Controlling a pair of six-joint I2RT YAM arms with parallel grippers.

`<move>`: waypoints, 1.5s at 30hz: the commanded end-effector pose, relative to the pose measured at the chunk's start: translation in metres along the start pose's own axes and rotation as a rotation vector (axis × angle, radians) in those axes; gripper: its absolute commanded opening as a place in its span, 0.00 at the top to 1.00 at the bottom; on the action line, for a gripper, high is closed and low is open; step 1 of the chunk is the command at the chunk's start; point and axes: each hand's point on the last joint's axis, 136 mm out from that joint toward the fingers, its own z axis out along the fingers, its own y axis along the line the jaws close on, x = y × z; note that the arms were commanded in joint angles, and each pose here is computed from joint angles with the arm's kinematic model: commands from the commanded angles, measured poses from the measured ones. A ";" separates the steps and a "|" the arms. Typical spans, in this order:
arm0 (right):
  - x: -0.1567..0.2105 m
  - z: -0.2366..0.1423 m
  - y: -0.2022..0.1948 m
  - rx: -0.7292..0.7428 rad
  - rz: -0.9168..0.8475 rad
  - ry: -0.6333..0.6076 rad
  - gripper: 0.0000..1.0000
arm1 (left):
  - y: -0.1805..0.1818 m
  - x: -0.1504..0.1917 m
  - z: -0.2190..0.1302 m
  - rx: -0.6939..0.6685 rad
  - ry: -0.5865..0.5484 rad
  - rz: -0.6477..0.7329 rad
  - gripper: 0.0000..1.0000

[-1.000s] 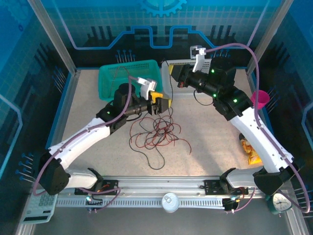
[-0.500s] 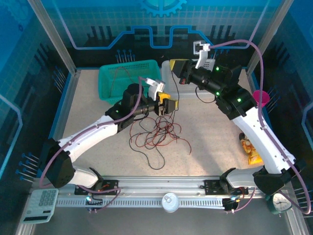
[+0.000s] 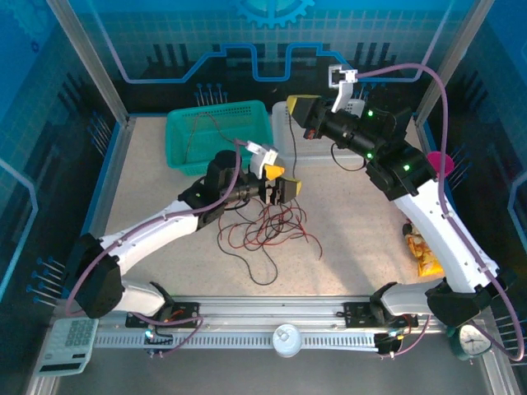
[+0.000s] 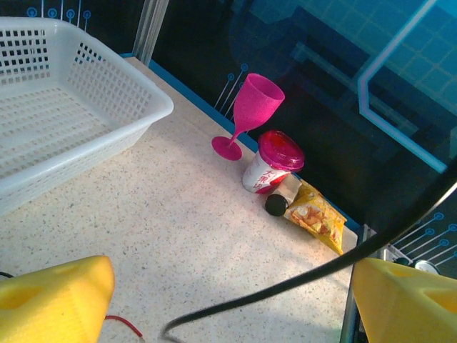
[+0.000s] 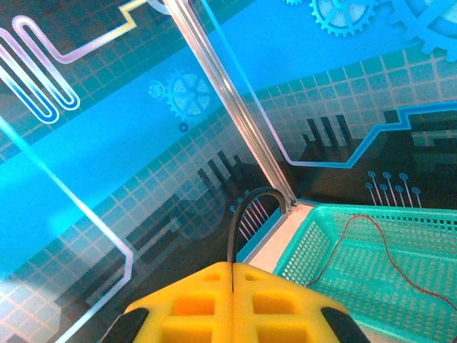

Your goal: Untangle the cables

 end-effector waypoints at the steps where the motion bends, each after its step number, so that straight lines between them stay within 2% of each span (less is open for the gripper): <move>1: -0.014 -0.007 0.005 0.000 -0.025 -0.039 1.00 | -0.025 -0.027 -0.016 0.062 -0.094 0.052 0.11; 7: -0.016 -0.005 0.007 -0.012 -0.020 -0.040 1.00 | -0.038 -0.047 -0.022 0.100 -0.154 0.059 0.12; 15: -0.023 -0.006 0.015 -0.037 -0.014 -0.051 1.00 | -0.033 -0.043 0.002 0.101 -0.127 0.045 0.19; 24: -0.041 -0.019 0.019 -0.024 -0.049 -0.085 1.00 | -0.010 -0.004 0.029 0.064 -0.049 0.001 0.49; 26: -0.046 -0.023 0.016 -0.012 -0.052 -0.098 1.00 | -0.005 0.004 0.029 0.045 -0.040 -0.002 0.59; 28: -0.049 -0.029 0.011 0.001 -0.050 -0.108 1.00 | -0.003 0.003 0.026 0.032 -0.045 0.002 0.74; 31: -0.044 -0.033 -0.002 0.032 -0.036 -0.104 1.00 | -0.009 -0.011 0.019 0.022 -0.070 0.030 0.96; 32: -0.041 -0.035 -0.008 0.044 -0.029 -0.100 1.00 | -0.013 -0.019 0.015 0.023 -0.080 0.046 1.00; 40: 0.016 -0.033 -0.059 0.151 0.038 -0.014 1.00 | -0.063 -0.095 -0.020 0.079 -0.185 0.166 1.00; 45: 0.052 -0.033 -0.086 0.216 0.063 0.046 1.00 | -0.082 -0.132 -0.041 0.074 -0.269 0.233 1.00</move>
